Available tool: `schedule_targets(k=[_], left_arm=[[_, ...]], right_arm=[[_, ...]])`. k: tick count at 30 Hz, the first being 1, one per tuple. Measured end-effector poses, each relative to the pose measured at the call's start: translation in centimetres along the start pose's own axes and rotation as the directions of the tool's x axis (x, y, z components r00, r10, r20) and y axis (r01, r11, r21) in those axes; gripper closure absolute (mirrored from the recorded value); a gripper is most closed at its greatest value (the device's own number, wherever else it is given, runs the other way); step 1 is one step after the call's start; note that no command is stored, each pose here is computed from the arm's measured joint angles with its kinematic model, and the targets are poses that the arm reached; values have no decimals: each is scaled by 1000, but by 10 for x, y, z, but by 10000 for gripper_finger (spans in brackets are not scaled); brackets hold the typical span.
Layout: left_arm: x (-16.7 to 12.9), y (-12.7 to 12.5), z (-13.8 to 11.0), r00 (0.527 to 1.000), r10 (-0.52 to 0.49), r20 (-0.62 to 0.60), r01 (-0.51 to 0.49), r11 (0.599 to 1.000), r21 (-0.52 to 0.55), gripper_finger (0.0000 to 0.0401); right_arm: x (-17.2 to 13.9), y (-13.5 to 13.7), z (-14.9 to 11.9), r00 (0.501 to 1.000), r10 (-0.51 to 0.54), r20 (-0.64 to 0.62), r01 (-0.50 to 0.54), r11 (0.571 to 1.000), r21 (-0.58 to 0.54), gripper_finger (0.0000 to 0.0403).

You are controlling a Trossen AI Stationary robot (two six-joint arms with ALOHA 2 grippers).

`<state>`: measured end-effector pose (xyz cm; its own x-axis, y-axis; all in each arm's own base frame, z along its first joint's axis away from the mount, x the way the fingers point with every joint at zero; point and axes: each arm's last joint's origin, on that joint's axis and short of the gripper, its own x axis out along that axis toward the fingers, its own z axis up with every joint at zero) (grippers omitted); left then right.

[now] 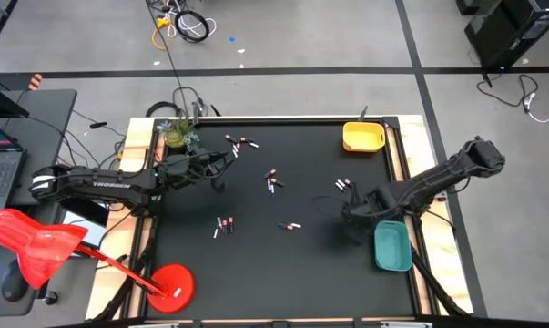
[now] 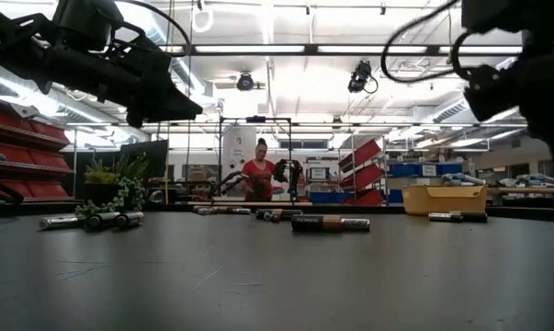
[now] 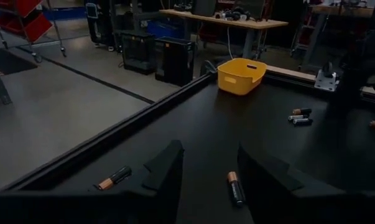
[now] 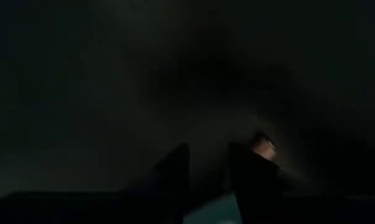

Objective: Sort batteries
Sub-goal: Put the black battery into the yellow bin

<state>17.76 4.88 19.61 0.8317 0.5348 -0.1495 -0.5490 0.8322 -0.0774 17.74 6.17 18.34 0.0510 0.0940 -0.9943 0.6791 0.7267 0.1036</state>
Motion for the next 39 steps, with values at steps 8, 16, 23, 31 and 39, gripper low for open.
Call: schedule_targets(k=[8, 16, 23, 31, 39], left_arm=[[0, 0, 0, 1000, 0, 2, 0, 1000, 25, 245], [0, 0, 1, 1000, -1, 8, 1, 1000, 27, 245], [0, 0, 1, 1000, -1, 8, 1, 1000, 29, 245], [0, 0, 1, 1000, -1, 8, 1, 1000, 30, 245], [0, 0, 1, 1000, -1, 9, 1, 999, 46, 245]], right_arm=[[-1, -11, 10, 998, -21, -54, 24, 998, 50, 189], [27, -33, 16, 986, -77, -147, 94, 989, 112, 171], [29, -33, 18, 974, -8, -229, 35, 992, 117, 188], [42, -34, 18, 967, 8, -255, 26, 991, 129, 190], [54, -32, 22, 956, -74, -282, 99, 992, 76, 212]])
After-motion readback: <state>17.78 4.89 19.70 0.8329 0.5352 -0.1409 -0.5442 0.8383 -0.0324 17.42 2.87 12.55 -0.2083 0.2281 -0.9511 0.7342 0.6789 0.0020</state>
